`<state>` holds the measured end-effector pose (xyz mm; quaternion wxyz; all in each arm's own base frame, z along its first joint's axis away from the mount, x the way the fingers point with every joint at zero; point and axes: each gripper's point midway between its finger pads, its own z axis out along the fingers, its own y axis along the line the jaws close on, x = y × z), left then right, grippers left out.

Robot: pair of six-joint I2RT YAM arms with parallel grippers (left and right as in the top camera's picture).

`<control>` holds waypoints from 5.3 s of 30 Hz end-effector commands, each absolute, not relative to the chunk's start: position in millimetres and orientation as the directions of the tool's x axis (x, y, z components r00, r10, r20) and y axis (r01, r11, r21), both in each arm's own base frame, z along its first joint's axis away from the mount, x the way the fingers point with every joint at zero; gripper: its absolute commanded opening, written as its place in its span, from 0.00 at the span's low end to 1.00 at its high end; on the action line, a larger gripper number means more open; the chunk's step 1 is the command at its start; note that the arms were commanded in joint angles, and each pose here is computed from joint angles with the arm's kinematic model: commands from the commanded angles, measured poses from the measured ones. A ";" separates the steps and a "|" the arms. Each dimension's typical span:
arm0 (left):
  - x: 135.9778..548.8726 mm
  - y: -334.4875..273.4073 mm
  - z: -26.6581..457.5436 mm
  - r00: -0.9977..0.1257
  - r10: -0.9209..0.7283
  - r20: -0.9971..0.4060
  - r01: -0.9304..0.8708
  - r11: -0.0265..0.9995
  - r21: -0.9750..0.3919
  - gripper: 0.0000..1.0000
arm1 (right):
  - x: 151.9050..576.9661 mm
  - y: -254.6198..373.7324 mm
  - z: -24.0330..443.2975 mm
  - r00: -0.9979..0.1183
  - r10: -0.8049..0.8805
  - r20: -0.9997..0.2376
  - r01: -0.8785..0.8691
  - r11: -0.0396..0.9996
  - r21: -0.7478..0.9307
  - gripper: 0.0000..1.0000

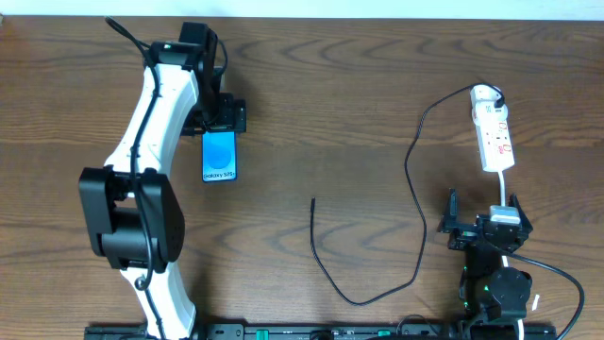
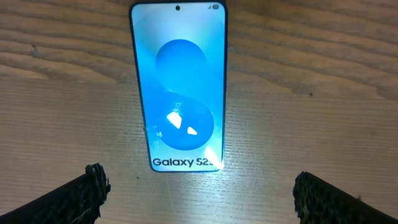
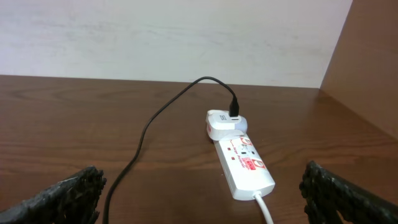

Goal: Plug charger to phone and switch on socket
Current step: 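Lower the left gripper onto the phone's near edge, then close the left gripper on the phone's bottom edge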

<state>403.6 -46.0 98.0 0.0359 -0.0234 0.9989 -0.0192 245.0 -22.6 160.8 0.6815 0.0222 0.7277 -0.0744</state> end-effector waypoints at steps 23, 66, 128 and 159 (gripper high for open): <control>408.1 -39.8 73.9 -0.996 -0.055 -0.069 -0.056 0.998 0.003 0.98 | 244.6 -23.3 160.7 -0.067 -0.057 -0.996 0.141 0.988 -0.066 0.99; 413.9 -24.4 39.3 -0.994 -0.083 -0.064 -0.085 0.996 0.030 0.98 | 244.6 -23.2 160.6 -0.067 -0.057 -0.996 0.140 0.988 -0.066 0.99; 414.6 -31.9 20.4 -0.993 -0.083 -0.083 -0.082 0.996 -0.018 0.98 | 244.6 -23.2 160.6 -0.067 -0.057 -0.996 0.140 0.988 -0.066 0.99; 410.6 -31.6 -1.3 -0.996 -0.083 -0.035 -0.083 0.997 -0.010 0.98 | 244.6 -23.2 160.7 -0.067 -0.057 -0.996 0.140 0.988 -0.066 0.99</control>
